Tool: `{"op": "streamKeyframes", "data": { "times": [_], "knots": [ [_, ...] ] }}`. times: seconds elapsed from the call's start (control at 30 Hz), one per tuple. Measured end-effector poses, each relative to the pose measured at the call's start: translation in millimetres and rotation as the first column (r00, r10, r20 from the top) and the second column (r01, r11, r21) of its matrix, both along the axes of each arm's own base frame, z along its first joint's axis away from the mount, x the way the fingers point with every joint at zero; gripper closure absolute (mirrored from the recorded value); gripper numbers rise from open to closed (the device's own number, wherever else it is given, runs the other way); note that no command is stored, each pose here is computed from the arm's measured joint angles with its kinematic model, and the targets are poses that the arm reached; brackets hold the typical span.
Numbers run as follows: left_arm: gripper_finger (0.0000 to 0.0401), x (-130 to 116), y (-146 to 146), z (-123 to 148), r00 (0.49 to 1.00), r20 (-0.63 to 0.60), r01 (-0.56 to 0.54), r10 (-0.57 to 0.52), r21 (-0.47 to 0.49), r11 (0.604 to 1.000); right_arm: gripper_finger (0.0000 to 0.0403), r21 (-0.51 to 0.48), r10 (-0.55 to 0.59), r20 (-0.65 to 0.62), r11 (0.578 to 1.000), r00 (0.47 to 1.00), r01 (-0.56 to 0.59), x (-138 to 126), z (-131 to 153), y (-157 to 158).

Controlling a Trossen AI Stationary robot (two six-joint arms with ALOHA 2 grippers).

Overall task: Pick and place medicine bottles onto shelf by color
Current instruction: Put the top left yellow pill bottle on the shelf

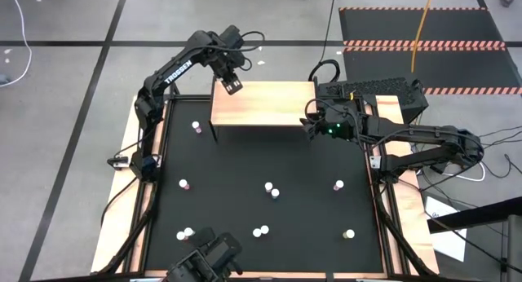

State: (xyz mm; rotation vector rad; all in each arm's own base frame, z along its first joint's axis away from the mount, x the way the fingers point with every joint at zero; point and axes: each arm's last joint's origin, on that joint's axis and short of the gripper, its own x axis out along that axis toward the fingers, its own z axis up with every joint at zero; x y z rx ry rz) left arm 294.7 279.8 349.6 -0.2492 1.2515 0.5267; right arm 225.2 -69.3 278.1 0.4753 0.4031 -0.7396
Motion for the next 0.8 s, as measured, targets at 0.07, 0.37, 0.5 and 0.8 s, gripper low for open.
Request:
{"op": "streamKeyframes", "data": {
  "times": [0.07,0.37,0.5,0.8],
  "knots": [
    [0.0277,-0.3,0.3,0.0,1.000,0.000,-0.002,0.002,0.000,1.000,0.0238,0.000,0.000,0.000,1.000,1.000,0.000,0.0,0.0,0.0],
    [0.0277,0.4,0.0,0.1,1.000,0.003,0.000,0.000,0.002,1.000,0.0238,0.014,0.022,0.004,1.000,1.000,-0.022,0.5,-0.1,0.8],
    [0.0268,0.5,0.0,0.1,1.000,0.003,0.003,-0.003,0.002,1.000,0.0238,0.014,0.023,0.004,1.000,1.000,-0.023,0.5,-0.1,0.9],
    [0.0221,0.5,-0.1,0.3,1.000,0.004,0.004,-0.004,0.001,1.000,0.0238,0.014,0.024,0.004,1.000,1.000,-0.024,0.5,-0.1,0.9]
  ]
}}
